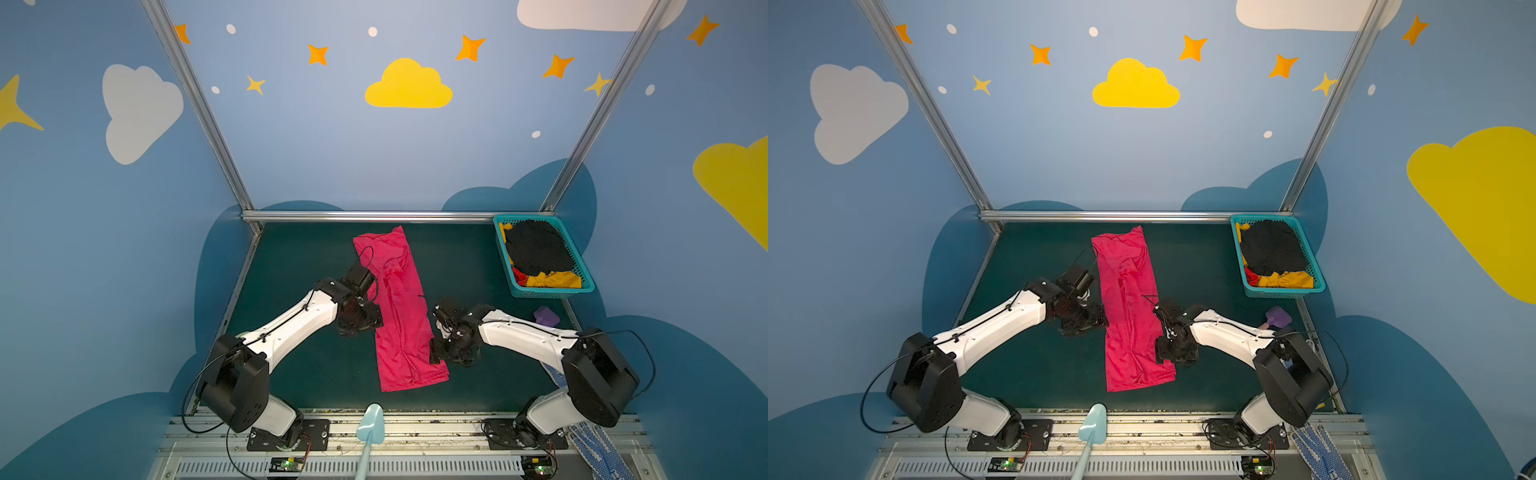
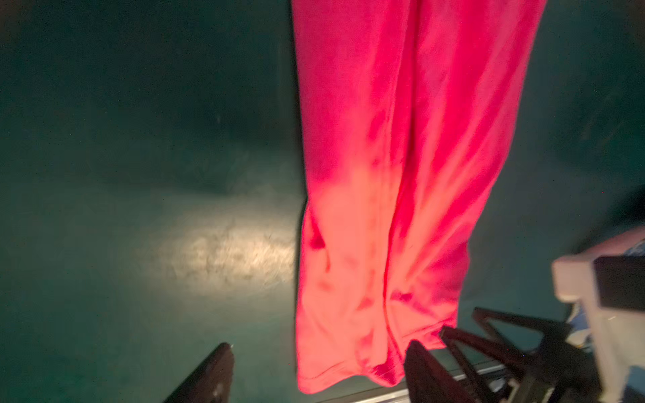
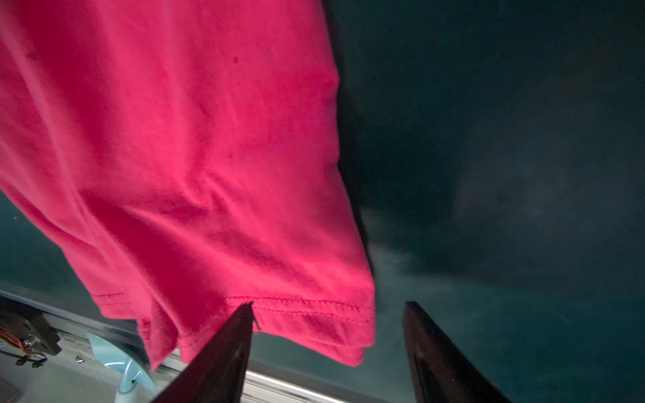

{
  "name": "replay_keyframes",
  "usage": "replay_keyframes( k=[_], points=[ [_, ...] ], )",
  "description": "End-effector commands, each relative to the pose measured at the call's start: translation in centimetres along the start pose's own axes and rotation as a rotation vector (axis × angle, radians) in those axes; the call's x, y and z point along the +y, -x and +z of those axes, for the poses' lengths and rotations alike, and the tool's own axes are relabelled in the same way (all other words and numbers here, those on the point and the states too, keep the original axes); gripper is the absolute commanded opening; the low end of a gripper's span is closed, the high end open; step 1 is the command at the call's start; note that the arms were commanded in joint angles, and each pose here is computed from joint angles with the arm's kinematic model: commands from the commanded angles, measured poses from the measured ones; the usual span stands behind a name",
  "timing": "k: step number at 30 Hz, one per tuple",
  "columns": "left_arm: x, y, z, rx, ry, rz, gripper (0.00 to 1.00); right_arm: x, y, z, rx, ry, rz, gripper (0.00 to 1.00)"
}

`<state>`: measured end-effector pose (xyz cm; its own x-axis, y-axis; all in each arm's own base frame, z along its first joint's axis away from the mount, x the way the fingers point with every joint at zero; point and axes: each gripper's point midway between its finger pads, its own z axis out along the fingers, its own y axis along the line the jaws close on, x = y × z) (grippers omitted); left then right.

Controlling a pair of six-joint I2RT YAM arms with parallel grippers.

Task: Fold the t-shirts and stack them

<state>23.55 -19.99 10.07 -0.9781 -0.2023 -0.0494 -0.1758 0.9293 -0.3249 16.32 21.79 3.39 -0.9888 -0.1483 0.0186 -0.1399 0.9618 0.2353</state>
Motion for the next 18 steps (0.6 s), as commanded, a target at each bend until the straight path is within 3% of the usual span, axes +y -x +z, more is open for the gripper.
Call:
replay_keyframes(
  k=[1, 5, 12, 14, 18],
  points=[
    [0.0, -2.8, 1.0, 0.038, 0.002, 0.002, 0.84, 0.6, -1.5, 1.6, 0.042, 0.023, 0.010, 0.70],
    [1.0, -5.6, 3.8, 0.112, 0.030, 0.005, 0.86, 0.6, -3.2, 3.1, 0.077, 0.013, 0.023, 0.66],
    [1.8, -7.8, 6.6, 0.166, 0.052, 0.005, 0.82, 2.0, -5.5, 4.8, 0.117, -0.014, 0.000, 0.40],
    [2.5, -8.3, 7.0, 0.177, 0.078, -0.001, 0.80, 2.3, -6.1, 5.1, 0.123, -0.031, -0.008, 0.40],
    [3.6, -9.1, 7.5, 0.188, 0.103, -0.023, 0.74, 1.9, -7.3, 5.2, 0.128, -0.079, -0.008, 0.51]
  ],
)
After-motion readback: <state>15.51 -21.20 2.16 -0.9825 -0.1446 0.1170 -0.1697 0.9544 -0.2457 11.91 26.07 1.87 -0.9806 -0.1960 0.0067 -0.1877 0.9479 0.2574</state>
